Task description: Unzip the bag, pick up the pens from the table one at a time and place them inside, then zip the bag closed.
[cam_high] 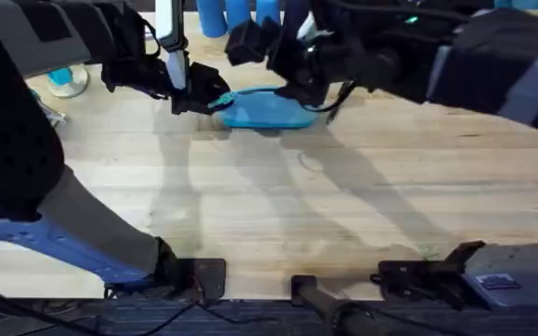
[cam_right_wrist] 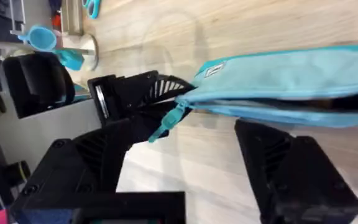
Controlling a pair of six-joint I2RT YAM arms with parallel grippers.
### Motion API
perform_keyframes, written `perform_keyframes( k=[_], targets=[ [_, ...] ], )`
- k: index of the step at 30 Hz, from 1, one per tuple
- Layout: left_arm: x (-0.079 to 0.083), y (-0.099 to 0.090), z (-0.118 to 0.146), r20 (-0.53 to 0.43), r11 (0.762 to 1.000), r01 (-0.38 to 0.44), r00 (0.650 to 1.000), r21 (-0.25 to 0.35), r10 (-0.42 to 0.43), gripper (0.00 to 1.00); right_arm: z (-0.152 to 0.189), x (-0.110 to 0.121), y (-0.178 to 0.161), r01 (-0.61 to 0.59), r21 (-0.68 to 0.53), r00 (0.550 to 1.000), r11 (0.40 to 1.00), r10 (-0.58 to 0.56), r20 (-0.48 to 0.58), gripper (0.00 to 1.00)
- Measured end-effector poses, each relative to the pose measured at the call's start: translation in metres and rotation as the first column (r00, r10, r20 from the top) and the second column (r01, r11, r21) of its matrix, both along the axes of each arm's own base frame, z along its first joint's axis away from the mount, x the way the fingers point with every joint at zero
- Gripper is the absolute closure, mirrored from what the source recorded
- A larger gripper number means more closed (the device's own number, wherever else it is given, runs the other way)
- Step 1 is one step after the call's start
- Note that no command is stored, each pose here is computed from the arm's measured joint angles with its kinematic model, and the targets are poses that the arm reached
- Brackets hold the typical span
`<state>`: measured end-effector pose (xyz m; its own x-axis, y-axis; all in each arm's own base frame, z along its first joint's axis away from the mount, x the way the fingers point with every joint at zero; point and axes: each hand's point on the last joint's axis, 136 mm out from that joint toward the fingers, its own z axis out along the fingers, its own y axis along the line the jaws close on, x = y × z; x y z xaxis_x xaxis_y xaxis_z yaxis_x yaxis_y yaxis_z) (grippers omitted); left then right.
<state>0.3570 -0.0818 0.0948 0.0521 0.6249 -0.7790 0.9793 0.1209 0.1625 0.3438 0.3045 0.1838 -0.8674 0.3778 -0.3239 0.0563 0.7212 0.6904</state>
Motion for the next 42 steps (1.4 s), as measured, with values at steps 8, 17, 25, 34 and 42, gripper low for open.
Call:
perform_keyframes(
  k=[8, 17, 25, 34, 42],
  targets=[
    [0.0, 0.0, 0.0, 0.0, 1.0, 0.0, 1.0, 0.0, 0.0, 0.959, 0.034, 0.005, -0.023, -0.102, -0.11, 0.973, 0.989, 0.122, 0.197, 0.006],
    [0.0, -0.001, 0.0, 0.002, 1.0, 0.002, 1.0, -0.003, -0.002, 0.72, 0.039, 0.007, -0.03, -0.143, -0.181, 0.948, 0.973, 0.187, 0.259, 0.006],
    [-0.001, -0.003, 0.001, 0.002, 1.0, 0.009, 1.0, -0.006, -0.009, 0.008, 0.039, 0.007, -0.03, -0.148, -0.188, 0.945, 0.971, 0.195, 0.264, 0.006],
    [-0.005, -0.004, 0.0, -0.021, 1.0, 0.008, 1.0, -0.008, -0.009, 0.008, 0.032, 0.003, -0.033, -0.179, -0.237, 0.938, 0.955, 0.238, 0.253, 0.006],
    [-0.022, -0.001, 0.035, 0.009, 0.999, 0.001, 1.0, 0.048, -0.001, 0.008, 0.029, 0.001, -0.034, -0.215, -0.288, 0.919, 0.933, 0.293, 0.265, 0.006]
  ],
)
